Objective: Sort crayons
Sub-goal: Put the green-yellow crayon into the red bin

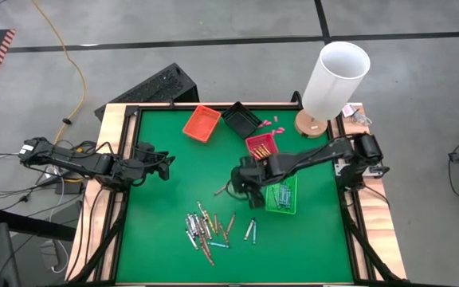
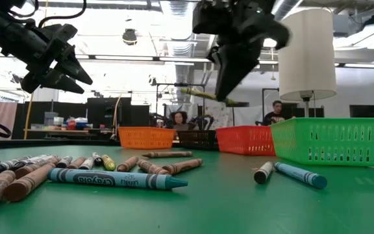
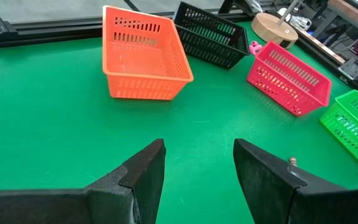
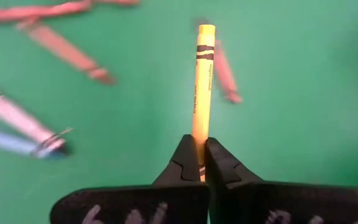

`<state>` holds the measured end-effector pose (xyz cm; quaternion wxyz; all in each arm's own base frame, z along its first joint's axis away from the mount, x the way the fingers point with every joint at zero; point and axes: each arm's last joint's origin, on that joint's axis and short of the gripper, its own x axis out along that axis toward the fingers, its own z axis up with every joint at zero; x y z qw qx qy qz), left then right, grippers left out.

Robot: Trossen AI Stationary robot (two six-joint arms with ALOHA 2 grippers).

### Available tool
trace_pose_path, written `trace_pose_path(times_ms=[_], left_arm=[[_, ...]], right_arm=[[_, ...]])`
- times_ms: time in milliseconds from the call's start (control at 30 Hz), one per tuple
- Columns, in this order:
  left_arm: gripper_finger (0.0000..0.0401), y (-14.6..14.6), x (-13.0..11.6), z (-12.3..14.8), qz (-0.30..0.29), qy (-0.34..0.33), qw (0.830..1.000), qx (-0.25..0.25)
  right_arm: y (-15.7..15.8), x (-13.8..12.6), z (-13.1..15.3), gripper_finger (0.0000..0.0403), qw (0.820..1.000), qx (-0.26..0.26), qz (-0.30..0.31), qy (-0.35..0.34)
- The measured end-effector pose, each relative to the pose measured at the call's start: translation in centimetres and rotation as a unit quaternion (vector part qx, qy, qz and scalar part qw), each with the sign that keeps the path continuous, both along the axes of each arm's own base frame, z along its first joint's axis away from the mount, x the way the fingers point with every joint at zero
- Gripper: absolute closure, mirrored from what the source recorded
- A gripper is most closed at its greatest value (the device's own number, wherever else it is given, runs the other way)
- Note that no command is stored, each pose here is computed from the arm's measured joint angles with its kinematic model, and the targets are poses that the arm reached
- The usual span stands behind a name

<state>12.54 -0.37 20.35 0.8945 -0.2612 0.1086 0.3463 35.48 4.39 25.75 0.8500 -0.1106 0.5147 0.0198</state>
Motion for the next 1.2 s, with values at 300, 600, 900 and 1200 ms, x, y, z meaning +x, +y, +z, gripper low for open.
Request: trace_pose_path(times_ms=[300, 600, 900, 1200], left_arm=[[0.0221, 0.0, 0.0, 0.0, 0.0, 0.0, 1.0, 0.0], [0.0221, 0.0, 0.0, 0.0, 0.0, 0.0, 1.0, 0.0], [0.0221, 0.0, -0.1, -0.1, 0.0, 0.009, 1.0, 0.001], [0.0221, 0.0, -0.1, -0.1, 0.002, 0.005, 1.0, -0.003]], right_arm=[[-6.4, -3.2, 3.6, 0.0399, 0.957, 0.065, -0.282, -0.03], [-10.7, -6.4, 3.8, 0.0401, 0.934, 0.067, -0.351, -0.016], [-12.1, -7.7, 2.1, 0.0401, 0.911, 0.14, -0.378, -0.089], [-12.1, -8.4, -0.3, 0.0401, 0.909, 0.119, -0.396, -0.062]])
